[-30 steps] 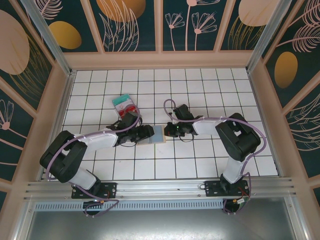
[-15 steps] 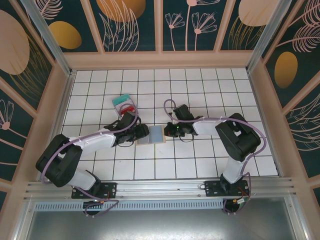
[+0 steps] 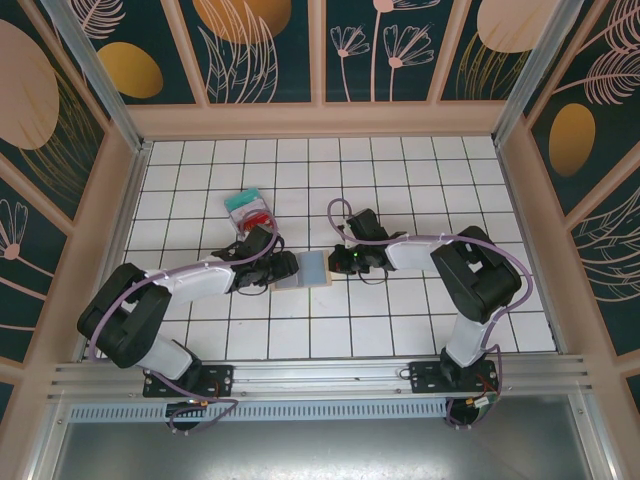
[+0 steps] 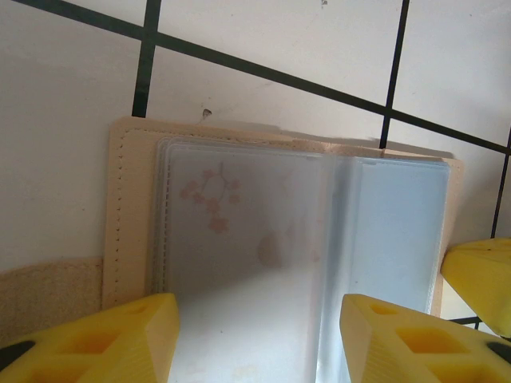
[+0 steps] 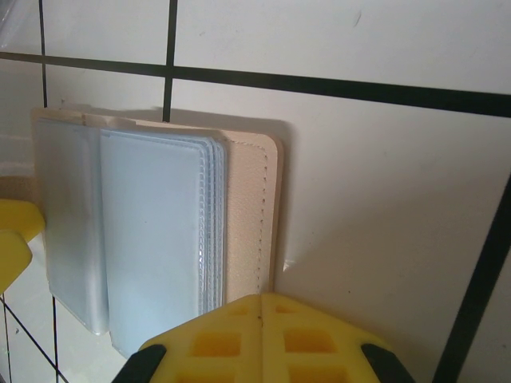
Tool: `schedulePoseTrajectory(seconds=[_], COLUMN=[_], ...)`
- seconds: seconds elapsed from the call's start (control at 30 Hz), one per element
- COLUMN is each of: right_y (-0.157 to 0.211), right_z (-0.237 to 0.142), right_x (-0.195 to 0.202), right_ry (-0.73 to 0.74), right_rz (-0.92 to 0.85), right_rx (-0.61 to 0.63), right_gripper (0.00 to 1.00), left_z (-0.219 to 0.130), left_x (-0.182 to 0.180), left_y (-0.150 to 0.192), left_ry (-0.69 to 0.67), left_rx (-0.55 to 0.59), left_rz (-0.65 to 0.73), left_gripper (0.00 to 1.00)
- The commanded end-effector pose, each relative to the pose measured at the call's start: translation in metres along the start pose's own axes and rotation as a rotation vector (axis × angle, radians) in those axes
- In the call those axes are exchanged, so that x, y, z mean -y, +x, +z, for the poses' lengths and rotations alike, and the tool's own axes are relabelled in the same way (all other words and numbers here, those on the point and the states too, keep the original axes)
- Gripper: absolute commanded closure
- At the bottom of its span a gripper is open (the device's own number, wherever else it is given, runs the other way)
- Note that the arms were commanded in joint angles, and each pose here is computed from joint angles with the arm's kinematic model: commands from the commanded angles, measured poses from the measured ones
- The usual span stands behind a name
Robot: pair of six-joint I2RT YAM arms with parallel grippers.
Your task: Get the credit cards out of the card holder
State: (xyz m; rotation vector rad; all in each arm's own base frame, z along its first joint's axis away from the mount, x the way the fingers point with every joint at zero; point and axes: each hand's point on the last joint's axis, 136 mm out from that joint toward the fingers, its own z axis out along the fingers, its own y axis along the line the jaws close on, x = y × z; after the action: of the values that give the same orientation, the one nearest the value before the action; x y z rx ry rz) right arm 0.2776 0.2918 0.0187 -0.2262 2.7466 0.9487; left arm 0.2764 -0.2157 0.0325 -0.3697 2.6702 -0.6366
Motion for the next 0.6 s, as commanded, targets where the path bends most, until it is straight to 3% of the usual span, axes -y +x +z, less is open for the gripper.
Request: schedulePoseTrajectory(seconds=[0.0, 0.23, 0.57], right_y=[0.019, 0.021, 0.021], right_z=[0.008, 0.009, 0.01], right_x=[0.011, 0.011, 0.01], right_ry=[0.029, 0.029, 0.027], right_rz=[0.019, 0.024, 0.025], right_rx=[-0.056, -0.06, -0.06], right_gripper=[1.0, 1.0, 1.0], left_z=[-0.005, -0.008, 0.004], left_x=[-0.01, -0.009, -0.008], left_y=[0.0, -0.002, 0.011], left_ry=[-0.046, -0.044, -0.028], left_rx=[0.011, 0.029, -0.046], left_rz=[-0.006, -0.014, 0.0], left_gripper=[0.43, 0.43, 0.43])
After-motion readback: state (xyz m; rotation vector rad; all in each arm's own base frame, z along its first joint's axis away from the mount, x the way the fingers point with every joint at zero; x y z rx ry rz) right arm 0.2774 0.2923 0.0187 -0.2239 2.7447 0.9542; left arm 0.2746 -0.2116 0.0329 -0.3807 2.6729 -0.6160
